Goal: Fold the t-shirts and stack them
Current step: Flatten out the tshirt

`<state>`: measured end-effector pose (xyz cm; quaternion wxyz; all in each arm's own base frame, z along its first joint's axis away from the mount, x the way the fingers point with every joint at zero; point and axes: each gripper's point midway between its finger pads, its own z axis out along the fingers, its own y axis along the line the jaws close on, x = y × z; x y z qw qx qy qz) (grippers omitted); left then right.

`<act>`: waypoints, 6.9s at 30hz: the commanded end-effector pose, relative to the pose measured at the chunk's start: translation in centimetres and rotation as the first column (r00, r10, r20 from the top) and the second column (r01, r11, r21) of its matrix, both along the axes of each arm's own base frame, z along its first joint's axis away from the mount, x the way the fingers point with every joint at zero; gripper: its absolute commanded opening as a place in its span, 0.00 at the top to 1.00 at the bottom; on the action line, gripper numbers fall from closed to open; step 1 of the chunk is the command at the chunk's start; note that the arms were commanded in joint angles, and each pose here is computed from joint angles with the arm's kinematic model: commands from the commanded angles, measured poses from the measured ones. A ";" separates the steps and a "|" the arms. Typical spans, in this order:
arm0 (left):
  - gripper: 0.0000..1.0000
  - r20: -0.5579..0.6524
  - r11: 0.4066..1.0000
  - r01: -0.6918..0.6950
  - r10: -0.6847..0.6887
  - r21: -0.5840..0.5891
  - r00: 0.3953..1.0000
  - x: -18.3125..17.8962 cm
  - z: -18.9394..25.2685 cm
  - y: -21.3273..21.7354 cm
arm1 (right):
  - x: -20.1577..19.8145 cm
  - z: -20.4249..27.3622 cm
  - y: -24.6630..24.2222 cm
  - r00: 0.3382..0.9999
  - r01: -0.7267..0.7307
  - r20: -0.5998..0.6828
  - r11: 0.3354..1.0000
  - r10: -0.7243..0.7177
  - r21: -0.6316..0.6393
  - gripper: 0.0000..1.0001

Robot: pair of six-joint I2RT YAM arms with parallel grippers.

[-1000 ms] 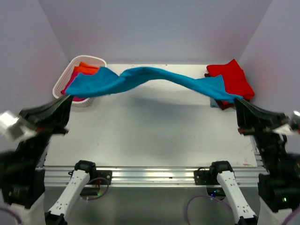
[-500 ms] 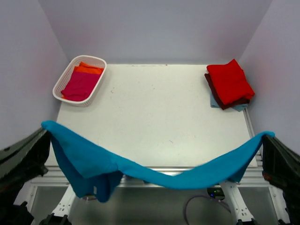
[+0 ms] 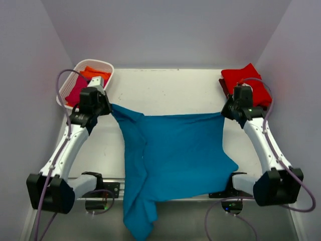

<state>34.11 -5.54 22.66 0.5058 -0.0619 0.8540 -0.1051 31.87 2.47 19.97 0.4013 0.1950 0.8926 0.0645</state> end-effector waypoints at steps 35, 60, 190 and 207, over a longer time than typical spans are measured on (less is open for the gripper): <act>1.00 -0.111 0.998 -0.034 0.039 0.046 0.993 25.7 -13.3 -0.5 | 22.2 -7.7 -4.4 0.984 0.179 0.058 0.955 -0.170 -0.235 1.00; 0.00 0.152 0.999 0.035 -0.031 -0.021 0.988 31.7 -4.0 -3.3 | 25.2 -9.1 -3.2 0.981 0.159 0.135 0.973 -0.137 -0.167 0.01; 1.00 -0.244 0.752 -0.356 0.556 0.555 0.794 -9.1 -15.5 2.3 | 4.6 -20.7 10.1 0.904 -0.222 -0.355 0.971 0.238 0.086 1.00; 0.19 -0.156 0.915 -0.229 0.293 0.333 0.943 -3.9 -9.9 -4.2 | 4.6 -21.4 9.9 0.902 -0.216 -0.365 0.973 0.231 0.081 1.00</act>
